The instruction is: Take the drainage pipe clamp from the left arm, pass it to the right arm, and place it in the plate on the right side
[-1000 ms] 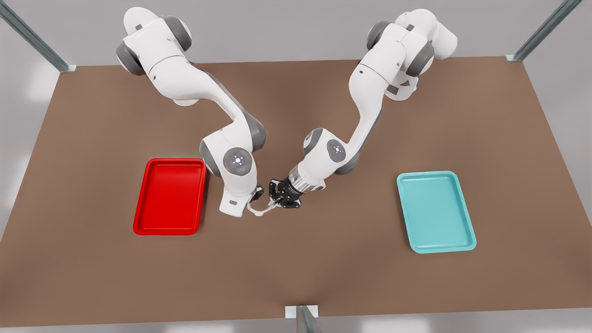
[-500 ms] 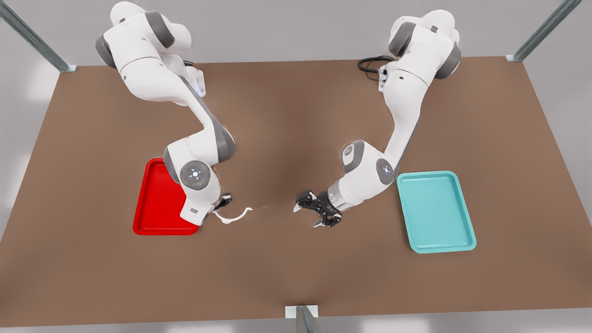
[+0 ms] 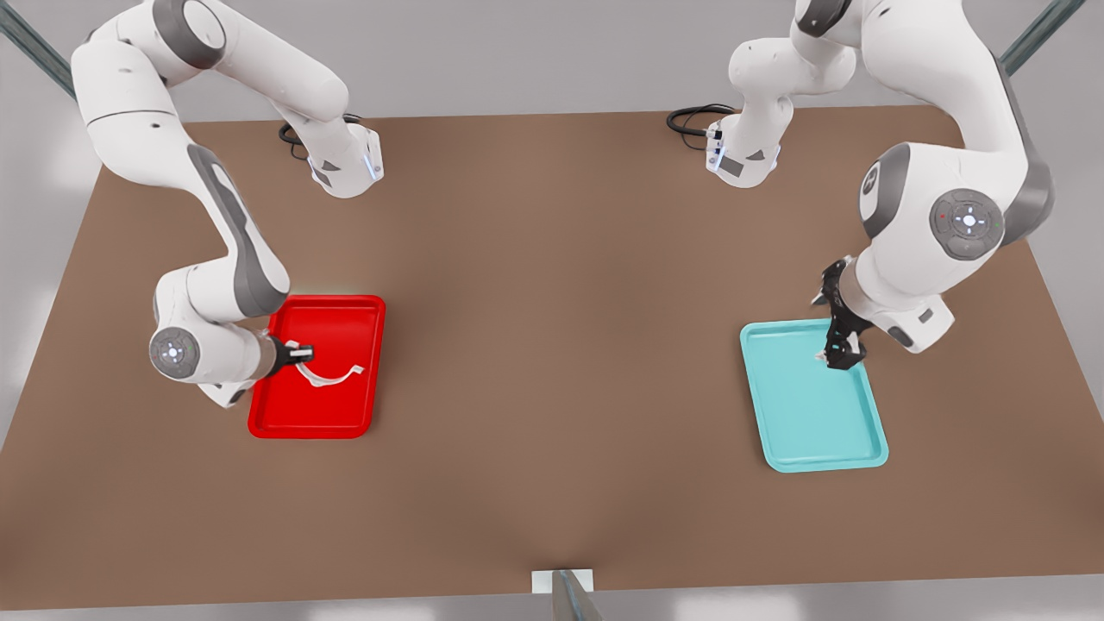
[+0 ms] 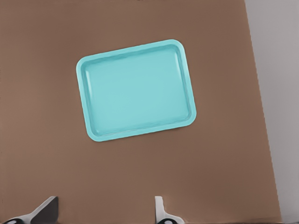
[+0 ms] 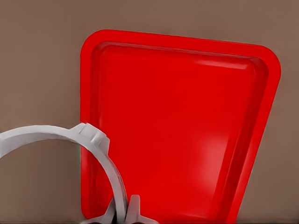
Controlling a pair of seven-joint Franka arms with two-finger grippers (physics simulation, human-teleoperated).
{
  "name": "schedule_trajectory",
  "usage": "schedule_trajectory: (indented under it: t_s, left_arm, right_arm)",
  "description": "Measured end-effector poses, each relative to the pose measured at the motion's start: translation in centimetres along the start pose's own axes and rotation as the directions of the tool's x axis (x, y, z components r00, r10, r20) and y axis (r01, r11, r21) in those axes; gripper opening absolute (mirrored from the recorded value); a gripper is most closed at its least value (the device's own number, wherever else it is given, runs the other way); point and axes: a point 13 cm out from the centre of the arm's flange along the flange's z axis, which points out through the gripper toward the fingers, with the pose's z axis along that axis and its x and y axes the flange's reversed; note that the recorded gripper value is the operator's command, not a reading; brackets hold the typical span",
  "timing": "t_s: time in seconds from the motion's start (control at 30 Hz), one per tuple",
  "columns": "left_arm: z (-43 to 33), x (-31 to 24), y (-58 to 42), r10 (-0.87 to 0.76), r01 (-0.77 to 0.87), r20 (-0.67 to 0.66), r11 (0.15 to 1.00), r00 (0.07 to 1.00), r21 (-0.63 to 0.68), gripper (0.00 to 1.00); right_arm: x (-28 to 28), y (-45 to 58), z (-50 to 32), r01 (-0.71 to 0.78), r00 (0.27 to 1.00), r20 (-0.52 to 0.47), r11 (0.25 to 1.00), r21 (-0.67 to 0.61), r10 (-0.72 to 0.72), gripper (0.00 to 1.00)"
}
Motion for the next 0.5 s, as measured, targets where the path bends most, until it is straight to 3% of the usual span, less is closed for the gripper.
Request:
schedule_trajectory:
  t_s: [0.2,0.27,0.3,0.33,0.37,0.43,0.5]
  left_arm:
    - [2.6,-0.7,0.6,0.387,-0.386,-0.011,0.918,0.922,-0.087,1.00]
    - [3.2,-0.8,0.5,0.481,-0.481,-0.023,0.872,0.876,-0.095,1.00]
    - [3.5,-0.8,0.5,0.524,-0.524,-0.031,0.846,0.851,-0.099,1.00]
    - [3.8,-0.7,0.4,0.563,-0.563,-0.038,0.820,0.826,-0.101,1.00]
    - [4.0,-0.7,0.4,0.598,-0.599,-0.044,0.794,0.800,-0.101,1.00]
    - [4.5,-0.6,0.3,0.659,-0.662,-0.058,0.743,0.750,-0.102,1.00]
    - [5.1,-0.7,0.1,0.710,-0.713,-0.070,0.694,0.701,-0.101,1.00]
  right_arm:
    - [1.5,-3.6,3.3,-0.049,0.998,-0.051,0.998,-0.032,0.047,0.23]
    - [1.5,-4.3,4.2,-0.046,0.998,-0.054,0.999,-0.025,0.044,0.30]
    - [1.4,-4.6,4.5,-0.041,0.998,-0.053,0.999,-0.018,0.040,0.52]
    - [1.3,-4.8,4.7,-0.035,0.998,-0.050,0.999,-0.011,0.035,0.91]
    - [1.2,-5.0,4.7,-0.026,0.999,-0.046,1.000,0.005,0.027,1.00]
    - [0.9,-5.2,4.4,-0.010,0.999,-0.035,0.999,0.033,0.011,1.00]
    - [-1.1,-2.7,-1.0,0.034,0.998,0.053,0.998,0.054,-0.036,1.00]
